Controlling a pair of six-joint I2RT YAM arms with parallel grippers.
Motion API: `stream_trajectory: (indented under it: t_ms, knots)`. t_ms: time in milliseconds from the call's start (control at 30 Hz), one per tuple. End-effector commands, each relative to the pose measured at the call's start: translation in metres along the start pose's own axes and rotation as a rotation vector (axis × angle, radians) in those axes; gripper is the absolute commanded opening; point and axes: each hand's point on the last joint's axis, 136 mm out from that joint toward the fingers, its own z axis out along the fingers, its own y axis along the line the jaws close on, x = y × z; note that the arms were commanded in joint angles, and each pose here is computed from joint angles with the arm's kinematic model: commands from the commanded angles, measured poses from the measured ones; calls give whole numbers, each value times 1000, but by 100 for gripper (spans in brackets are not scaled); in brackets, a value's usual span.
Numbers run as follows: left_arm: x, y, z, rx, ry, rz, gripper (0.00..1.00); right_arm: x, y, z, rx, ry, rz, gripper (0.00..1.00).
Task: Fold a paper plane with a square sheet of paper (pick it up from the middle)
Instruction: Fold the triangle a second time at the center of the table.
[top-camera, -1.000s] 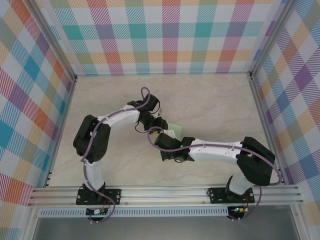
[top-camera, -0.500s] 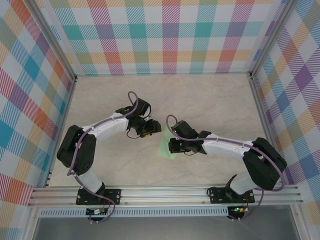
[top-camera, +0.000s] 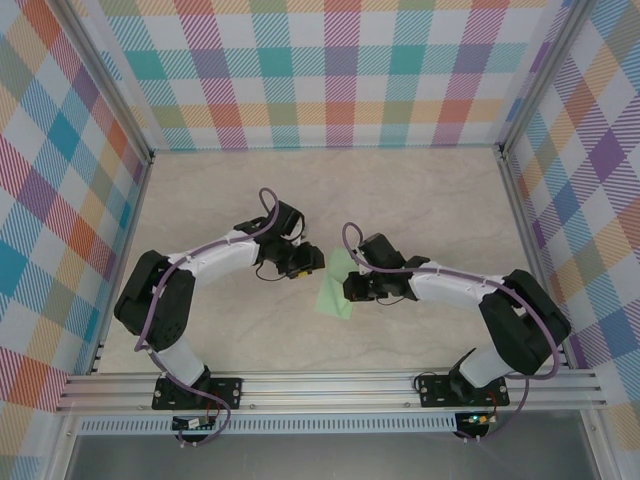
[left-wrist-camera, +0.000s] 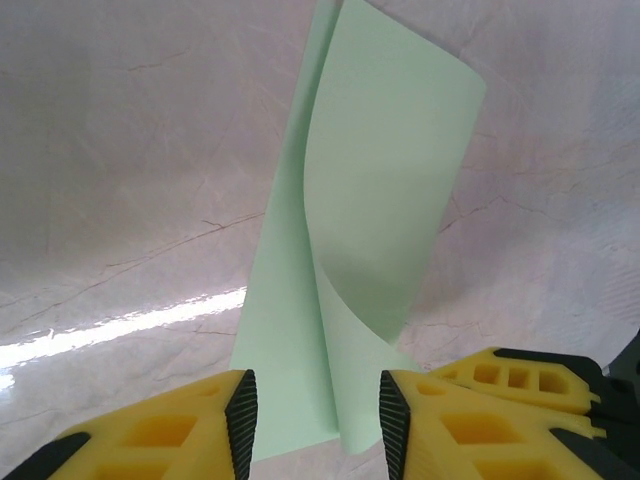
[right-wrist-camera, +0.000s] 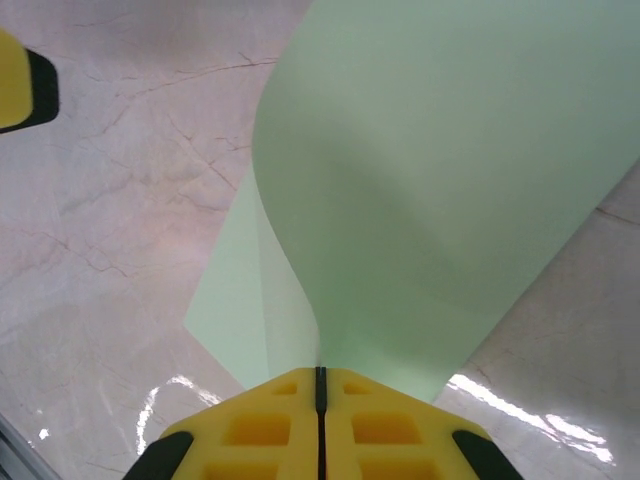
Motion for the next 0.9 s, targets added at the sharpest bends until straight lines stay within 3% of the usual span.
stream_trajectory:
  t_ms: [0, 867]
  knots:
    - [8, -11, -1, 46, 6, 4, 38, -1, 0, 1, 0, 26, -42, 7]
    - [14, -19, 17, 97, 18, -22, 33, -20, -22, 16, 101, 67, -124, 7]
